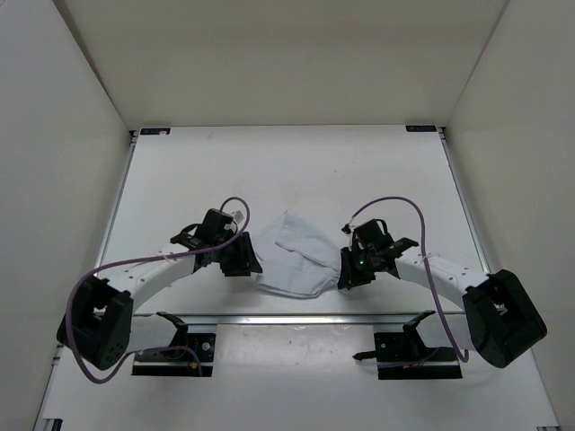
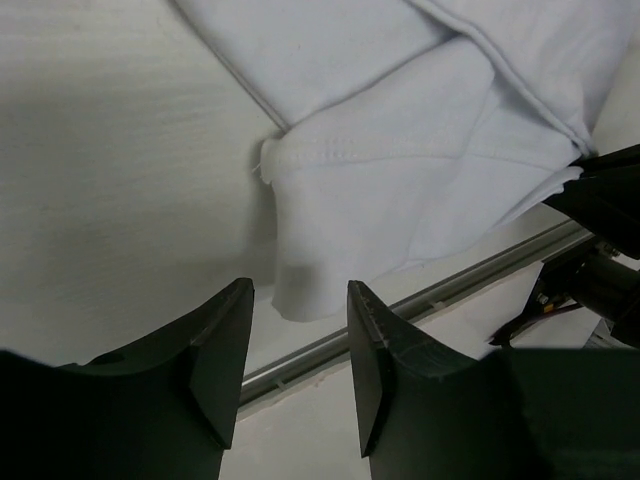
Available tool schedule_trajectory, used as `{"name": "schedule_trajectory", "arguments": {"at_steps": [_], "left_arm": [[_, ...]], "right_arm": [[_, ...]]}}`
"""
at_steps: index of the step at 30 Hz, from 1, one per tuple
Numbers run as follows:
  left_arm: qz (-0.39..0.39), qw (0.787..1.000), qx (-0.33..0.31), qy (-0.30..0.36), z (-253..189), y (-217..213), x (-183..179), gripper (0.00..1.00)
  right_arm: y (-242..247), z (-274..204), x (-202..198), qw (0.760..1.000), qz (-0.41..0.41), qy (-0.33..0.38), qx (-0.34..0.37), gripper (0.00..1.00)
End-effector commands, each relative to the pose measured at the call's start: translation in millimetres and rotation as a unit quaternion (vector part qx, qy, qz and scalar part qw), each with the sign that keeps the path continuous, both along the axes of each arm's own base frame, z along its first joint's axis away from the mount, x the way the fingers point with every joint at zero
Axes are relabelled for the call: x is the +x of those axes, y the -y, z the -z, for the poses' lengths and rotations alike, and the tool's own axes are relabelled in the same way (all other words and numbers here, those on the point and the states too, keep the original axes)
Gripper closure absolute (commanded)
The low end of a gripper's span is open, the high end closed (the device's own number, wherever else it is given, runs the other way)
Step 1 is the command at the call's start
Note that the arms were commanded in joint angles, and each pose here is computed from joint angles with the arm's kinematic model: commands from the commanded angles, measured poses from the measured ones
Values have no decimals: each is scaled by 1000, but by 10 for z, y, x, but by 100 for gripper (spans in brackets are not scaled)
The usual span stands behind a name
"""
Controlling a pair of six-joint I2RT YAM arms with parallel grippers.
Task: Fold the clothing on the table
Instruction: Flatten the skirt out
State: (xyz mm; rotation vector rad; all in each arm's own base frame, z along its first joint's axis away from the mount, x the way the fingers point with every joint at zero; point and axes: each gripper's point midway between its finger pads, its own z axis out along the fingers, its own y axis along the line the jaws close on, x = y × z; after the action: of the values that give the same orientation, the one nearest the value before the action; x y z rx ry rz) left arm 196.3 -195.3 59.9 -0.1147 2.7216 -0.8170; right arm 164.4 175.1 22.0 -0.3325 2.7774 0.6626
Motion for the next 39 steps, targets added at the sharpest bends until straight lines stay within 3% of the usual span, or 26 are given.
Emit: {"name": "schedule_trajectory", "arguments": {"at_steps": [1,6,7,9,10,13,14,15,16,17,18,19,20,21,23,25,28,29,30,31,33,34,35,36,38,39], "left_arm": [[6,1000,-10,-11,17,174,-30,46],[-6,1000,-6,-24,152,298,-42,45],[-2,999,-18,-29,161,362,-71,54],[1,999,-26,-39,206,414,-114,91],[-4,999,-33,-38,195,441,-76,100],[-30,999,-43,4,-60,408,396,100],[-48,996,-59,43,-381,403,839,100],[-64,992,-73,79,-770,399,1276,100],[-62,991,-74,89,-953,374,1443,100],[-73,985,-83,133,-1433,344,1865,100],[-87,972,-99,194,-2018,311,2260,100],[-106,971,-86,195,-2138,223,2399,100],[-119,959,-101,237,-2579,175,2688,100],[-124,953,-122,249,-2858,164,2838,100],[-128,948,-139,255,-3045,136,2948,100],[-121,943,-152,270,-3152,147,2875,100],[-124,958,-136,219,-2404,93,2608,100],[-124,956,-144,225,-2341,86,2571,100],[-122,963,-145,189,-2000,75,2346,100],[-122,966,-145,176,-1733,60,2158,100],[-114,973,-136,145,-1305,42,1775,100],[-118,979,-123,114,-981,-24,1494,100],[-116,978,-130,114,-972,-22,1338,100],[-114,984,-118,69,-604,-52,1047,100],[-109,987,-106,46,-415,-152,630,100],[-108,990,-93,10,-194,-212,373,100]], "right_arm": [[-17,8,74,1000,3,18,-4,100],[33,-33,100,1000,4,24,-6,100],[26,-54,121,1000,7,27,-2,100],[-16,-167,210,999,5,45,9,100],[-66,-284,303,998,6,58,26,100],[-168,-859,901,989,12,126,75,100],[-118,-981,1118,987,14,138,82,100],[-191,-1466,1463,976,3,194,98,100],[-131,-1969,1890,962,10,252,100,100],[-71,-2118,2159,957,23,274,91,100],[-6,-2709,2457,933,37,344,102,100],[2,-3173,2691,907,45,402,120,100],[52,-3206,2844,902,47,408,131,100],[152,-3565,2986,876,60,454,150,100],[203,-3717,3136,859,55,475,183,100],[236,-3669,3187,851,58,480,205,99],[210,-3292,3042,858,39,471,202,100],[194,-2949,2973,872,40,447,196,100],[195,-2901,2878,871,36,456,182,100],[175,-2522,2763,886,39,429,170,100],[158,-2182,2411,899,41,406,157,100],[105,-1737,2160,920,41,359,149,100],[80,-1476,1885,932,38,333,140,100],[20,-1417,1685,935,36,327,129,100],[-54,-932,1138,957,35,265,111,100],[-98,-940,947,958,33,263,111,100]]}}
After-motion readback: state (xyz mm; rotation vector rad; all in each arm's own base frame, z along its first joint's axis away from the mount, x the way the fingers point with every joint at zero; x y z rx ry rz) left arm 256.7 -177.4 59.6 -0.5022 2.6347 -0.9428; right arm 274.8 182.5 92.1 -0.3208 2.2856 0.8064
